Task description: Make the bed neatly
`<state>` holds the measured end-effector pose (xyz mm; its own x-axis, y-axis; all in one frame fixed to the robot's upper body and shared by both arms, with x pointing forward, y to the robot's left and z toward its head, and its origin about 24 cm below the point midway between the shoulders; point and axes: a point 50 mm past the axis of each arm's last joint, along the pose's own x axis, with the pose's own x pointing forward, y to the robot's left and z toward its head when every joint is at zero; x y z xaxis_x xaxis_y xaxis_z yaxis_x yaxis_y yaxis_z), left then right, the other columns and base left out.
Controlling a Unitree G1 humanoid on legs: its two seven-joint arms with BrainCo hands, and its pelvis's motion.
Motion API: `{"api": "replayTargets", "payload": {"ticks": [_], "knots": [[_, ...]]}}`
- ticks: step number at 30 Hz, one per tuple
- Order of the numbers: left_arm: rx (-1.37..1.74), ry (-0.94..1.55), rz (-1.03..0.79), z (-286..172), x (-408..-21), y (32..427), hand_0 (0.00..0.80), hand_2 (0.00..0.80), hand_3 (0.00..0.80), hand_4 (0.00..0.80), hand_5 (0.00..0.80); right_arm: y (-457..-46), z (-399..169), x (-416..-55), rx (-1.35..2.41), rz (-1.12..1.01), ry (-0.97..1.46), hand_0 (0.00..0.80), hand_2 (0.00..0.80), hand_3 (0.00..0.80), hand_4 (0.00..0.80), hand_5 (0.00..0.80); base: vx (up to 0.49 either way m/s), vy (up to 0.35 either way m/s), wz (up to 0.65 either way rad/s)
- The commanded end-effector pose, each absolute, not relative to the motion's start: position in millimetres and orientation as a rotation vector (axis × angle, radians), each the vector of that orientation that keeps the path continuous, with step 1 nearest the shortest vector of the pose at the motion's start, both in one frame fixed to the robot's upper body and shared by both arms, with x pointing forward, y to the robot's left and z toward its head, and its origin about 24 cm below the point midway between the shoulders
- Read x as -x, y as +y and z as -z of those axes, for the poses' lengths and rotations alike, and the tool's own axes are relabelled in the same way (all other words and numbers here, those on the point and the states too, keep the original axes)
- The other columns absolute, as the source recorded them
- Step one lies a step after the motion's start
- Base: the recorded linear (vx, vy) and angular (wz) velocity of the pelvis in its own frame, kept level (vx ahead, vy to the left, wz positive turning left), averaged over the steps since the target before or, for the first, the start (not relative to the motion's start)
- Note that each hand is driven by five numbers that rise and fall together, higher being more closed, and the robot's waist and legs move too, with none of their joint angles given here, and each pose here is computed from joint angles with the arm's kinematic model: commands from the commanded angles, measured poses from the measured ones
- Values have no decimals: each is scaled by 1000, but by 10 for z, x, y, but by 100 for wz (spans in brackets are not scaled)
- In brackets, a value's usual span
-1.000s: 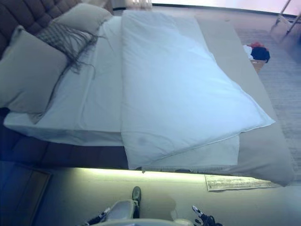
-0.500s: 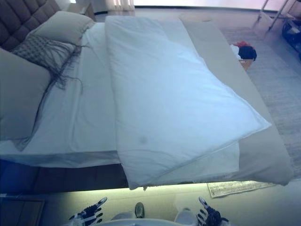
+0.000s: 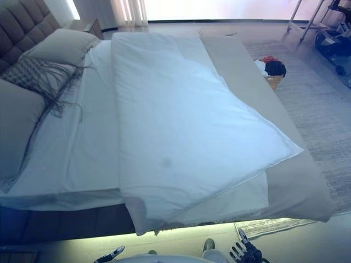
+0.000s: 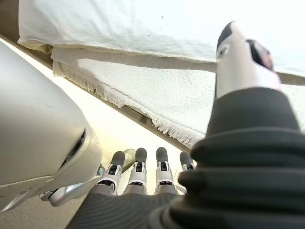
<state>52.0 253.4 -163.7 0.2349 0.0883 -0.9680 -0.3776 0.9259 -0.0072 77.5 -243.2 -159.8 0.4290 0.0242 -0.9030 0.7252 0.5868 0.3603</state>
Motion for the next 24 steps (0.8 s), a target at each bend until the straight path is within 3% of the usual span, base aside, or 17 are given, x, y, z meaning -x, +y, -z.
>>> {"api": "replayTargets", "payload": {"ticks": [1, 5, 12, 18, 24], "knots": [[244, 1267, -357, 1591, -639, 2650, 0, 0, 0, 0, 0, -2440, 1551, -1013, -864, 516, 957, 0, 0, 0, 0, 0, 65, -319, 1], [305, 1187, -389, 1576, -820, 2590, 0, 0, 0, 0, 0, -2522, 1481, -1214, -832, 566, 880, 0, 0, 0, 0, 0, 9, -245, 23], [521, 959, -266, 1507, -1236, 2306, 0, 0, 0, 0, 0, -2741, 1205, -1746, -827, 565, 686, 0, 0, 0, 0, 0, -70, -57, 12], [589, 720, -74, 1162, -1970, 2110, 0, 0, 0, 0, 0, -2934, 553, -2617, -855, 512, 405, 0, 0, 0, 0, 0, -170, -29, 38], [637, 587, 8, 905, -2269, 1990, 0, 0, 0, 0, 0, -3273, -169, -3093, -796, 489, 239, 0, 0, 0, 0, 0, -109, -2, 17]]}}
